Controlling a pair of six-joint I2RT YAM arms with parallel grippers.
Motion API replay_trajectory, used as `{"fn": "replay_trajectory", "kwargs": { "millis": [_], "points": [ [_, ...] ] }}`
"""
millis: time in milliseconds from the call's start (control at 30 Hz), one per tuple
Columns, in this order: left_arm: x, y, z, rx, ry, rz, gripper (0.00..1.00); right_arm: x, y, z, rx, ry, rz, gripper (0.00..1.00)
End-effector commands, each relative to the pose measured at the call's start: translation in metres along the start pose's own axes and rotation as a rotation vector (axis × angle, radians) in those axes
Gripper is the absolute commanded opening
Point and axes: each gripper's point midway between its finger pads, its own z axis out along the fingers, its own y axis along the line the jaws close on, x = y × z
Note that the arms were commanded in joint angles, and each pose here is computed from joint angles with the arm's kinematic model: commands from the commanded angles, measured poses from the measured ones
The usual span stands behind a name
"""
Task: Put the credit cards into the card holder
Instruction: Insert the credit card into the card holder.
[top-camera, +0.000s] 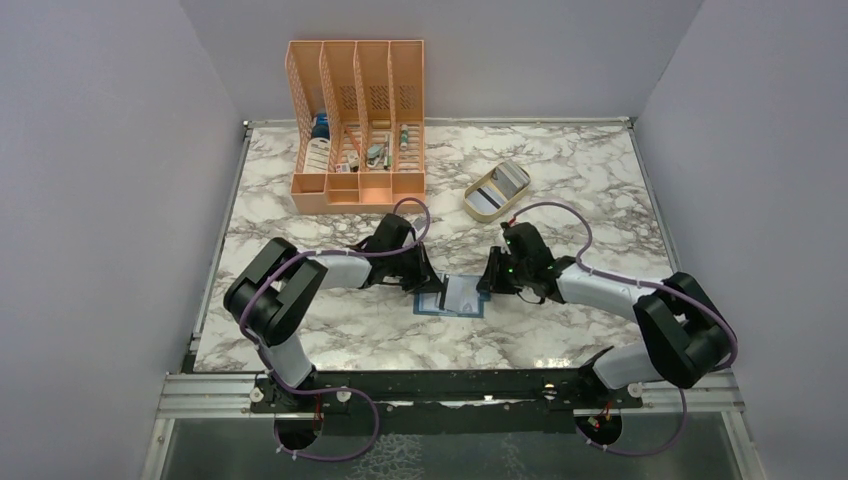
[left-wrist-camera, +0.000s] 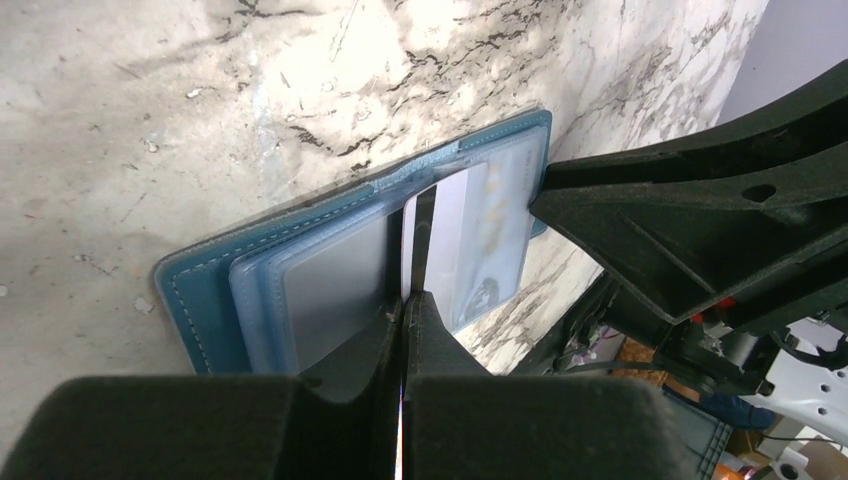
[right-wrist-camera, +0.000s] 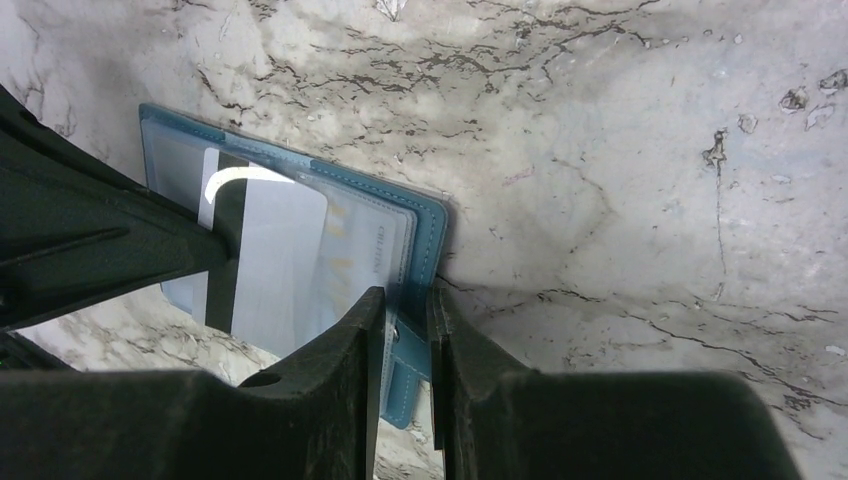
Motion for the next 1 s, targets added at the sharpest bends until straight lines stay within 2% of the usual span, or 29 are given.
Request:
{"fn": "replay_trajectory", "kwargs": {
  "millis": [0,167,333,967],
  "points": [
    [-0.008,0.029,0.004,-0.117,-0.088,-0.005,0.0,0.014,0.001,-0.007,0.001,0.031,0.025,0.22],
    [-0.008,0.031,0.003,-0.118,-0.103,-0.011,0.0,0.019,0.005,-0.012,-0.024,0.045,0.04,0.33],
    [-0.009,0.03,0.003,-0.114,-0.106,-0.013,0.0,0.024,0.007,-0.016,-0.043,0.053,0.053,0.37],
    [0.001,0.021,0.012,-0.067,-0.119,-0.025,0.0,0.04,0.007,-0.003,-0.087,0.106,0.08,0.29]
  ]
}}
